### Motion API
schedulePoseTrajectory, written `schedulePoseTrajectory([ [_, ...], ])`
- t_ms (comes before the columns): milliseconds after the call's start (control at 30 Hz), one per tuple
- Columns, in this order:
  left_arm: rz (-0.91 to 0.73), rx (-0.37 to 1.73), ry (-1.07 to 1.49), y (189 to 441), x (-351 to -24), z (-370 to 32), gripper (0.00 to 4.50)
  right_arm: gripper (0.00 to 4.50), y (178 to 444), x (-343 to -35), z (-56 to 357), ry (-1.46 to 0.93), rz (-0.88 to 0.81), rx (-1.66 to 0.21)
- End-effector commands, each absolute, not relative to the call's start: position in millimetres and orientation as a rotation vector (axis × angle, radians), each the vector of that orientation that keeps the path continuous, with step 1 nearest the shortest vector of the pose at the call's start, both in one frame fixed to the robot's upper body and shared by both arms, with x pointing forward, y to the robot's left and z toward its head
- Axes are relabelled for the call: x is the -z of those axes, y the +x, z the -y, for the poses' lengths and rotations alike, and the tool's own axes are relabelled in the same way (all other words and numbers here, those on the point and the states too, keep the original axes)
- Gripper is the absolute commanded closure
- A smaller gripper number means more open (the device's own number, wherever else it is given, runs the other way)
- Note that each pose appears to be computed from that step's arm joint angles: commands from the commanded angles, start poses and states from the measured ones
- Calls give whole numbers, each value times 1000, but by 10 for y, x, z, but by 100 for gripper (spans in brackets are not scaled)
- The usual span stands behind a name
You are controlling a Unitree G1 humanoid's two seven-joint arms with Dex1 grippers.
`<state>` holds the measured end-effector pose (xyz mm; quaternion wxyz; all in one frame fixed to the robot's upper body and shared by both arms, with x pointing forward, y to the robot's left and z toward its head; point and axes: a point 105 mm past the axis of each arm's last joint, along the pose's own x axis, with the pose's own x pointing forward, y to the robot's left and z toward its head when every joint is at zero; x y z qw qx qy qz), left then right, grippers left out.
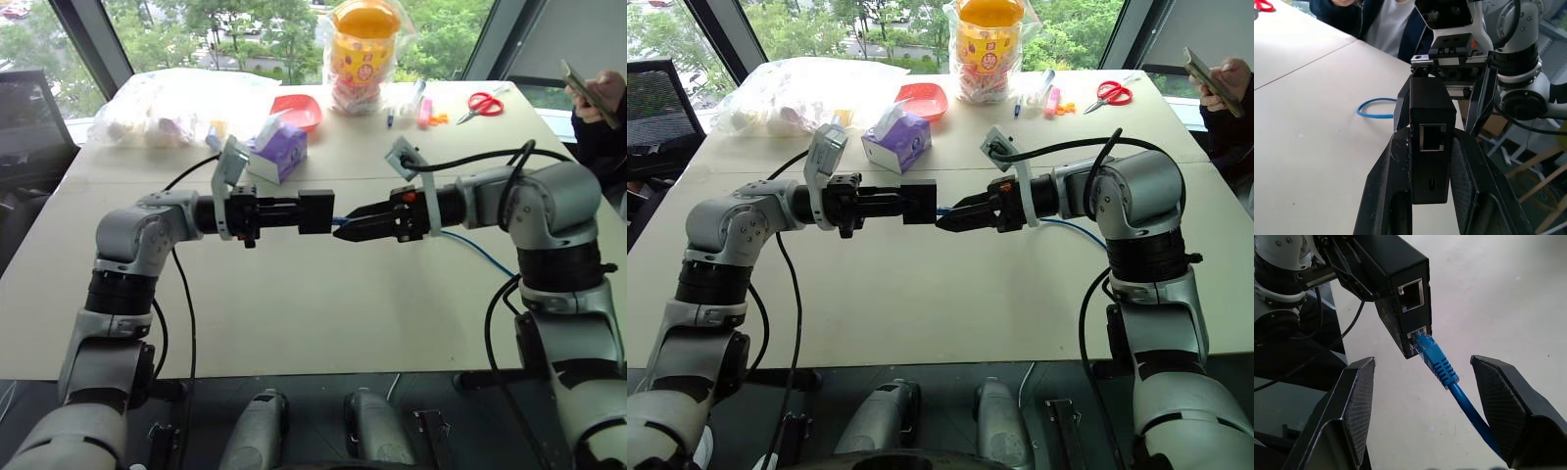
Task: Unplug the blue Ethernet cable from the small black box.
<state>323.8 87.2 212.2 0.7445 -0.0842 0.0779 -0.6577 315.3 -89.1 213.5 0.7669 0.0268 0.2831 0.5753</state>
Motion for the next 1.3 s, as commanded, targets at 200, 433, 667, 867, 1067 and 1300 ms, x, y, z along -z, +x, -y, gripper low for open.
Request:
schedulePoseTrajectory([
  [200, -102, 1477, -134, 3192, -2268, -832, 405, 263, 3122, -2240, 857, 14, -572, -1278],
  [433, -116, 1500, -121, 3156, -2244, -825, 405, 307, 3112, -2234, 882, 10, -578, -1278],
  [667, -122, 1522, -102, 3132, -2223, -833, 405, 307, 3084, -2248, 888, 4, -585, -1293],
  [867, -119, 1527, -93, 3139, -2224, -830, 405, 307, 3063, -2265, 867, -3, -584, -1308],
  [1067, -117, 1528, -88, 3139, -2215, -828, 405, 307, 3038, -2260, 840, -7, -589, -1321],
  [1300, -121, 1523, -72, 3141, -2174, -833, 405, 307, 3008, -2284, 838, -17, -588, -1334],
])
